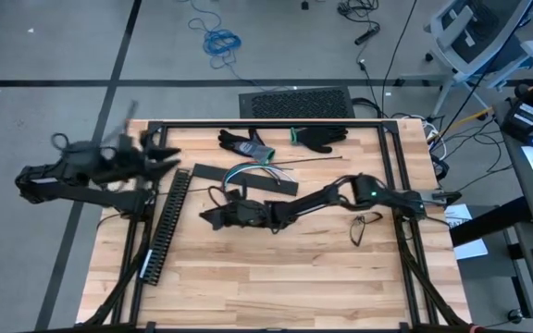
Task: Ziptie cables
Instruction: Move the black cable duct to the center of the table
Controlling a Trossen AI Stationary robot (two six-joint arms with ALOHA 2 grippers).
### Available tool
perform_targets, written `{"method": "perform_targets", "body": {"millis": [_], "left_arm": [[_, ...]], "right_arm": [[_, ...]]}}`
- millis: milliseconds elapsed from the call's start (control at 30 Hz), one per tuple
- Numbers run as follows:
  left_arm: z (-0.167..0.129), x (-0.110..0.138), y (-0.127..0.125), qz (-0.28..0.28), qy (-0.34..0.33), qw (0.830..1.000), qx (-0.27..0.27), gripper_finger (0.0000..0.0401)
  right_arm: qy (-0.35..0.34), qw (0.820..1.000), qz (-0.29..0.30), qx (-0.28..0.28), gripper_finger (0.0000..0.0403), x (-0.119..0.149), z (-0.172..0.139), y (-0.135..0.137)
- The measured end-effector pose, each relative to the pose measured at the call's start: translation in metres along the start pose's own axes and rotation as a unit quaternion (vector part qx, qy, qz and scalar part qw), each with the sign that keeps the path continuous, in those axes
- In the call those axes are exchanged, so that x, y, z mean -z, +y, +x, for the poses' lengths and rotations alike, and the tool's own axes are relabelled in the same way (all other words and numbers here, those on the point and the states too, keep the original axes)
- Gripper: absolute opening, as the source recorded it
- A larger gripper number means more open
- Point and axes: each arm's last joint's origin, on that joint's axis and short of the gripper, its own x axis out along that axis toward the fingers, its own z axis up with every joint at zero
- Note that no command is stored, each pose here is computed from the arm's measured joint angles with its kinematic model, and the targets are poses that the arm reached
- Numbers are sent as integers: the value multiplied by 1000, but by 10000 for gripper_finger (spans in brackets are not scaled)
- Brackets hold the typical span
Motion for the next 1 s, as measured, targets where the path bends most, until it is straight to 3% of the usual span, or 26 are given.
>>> {"method": "perform_targets", "body": {"millis": [167, 367, 533, 700, 767, 867, 1000], "left_arm": [[-16, -8, 3, -15, -43, 999, 5, 154], [-28, -11, 6, -34, -66, 997, 9, 154], [-29, -11, 6, -34, -66, 997, 9, 154], [-29, -10, 6, -30, -58, 998, 7, 154], [-28, -4, 7, -25, -30, 999, 1, 154], [-28, 16, 11, -24, 73, 997, -19, 154], [-29, 40, 15, -26, 203, 978, -48, 154]], "right_arm": [[17, 1000, -23, -6, 179, -6, 41, 5], [33, 997, -61, 37, 187, -17, 77, 1], [24, 998, -6, 53, 187, -19, 81, -26], [24, 999, -18, 44, 187, -19, 82, -28], [54, 997, -52, 31, 187, -16, 81, -27], [97, 992, -85, 2, 187, -22, 79, -18], [94, 981, -171, 18, 187, -62, 72, 3]]}}
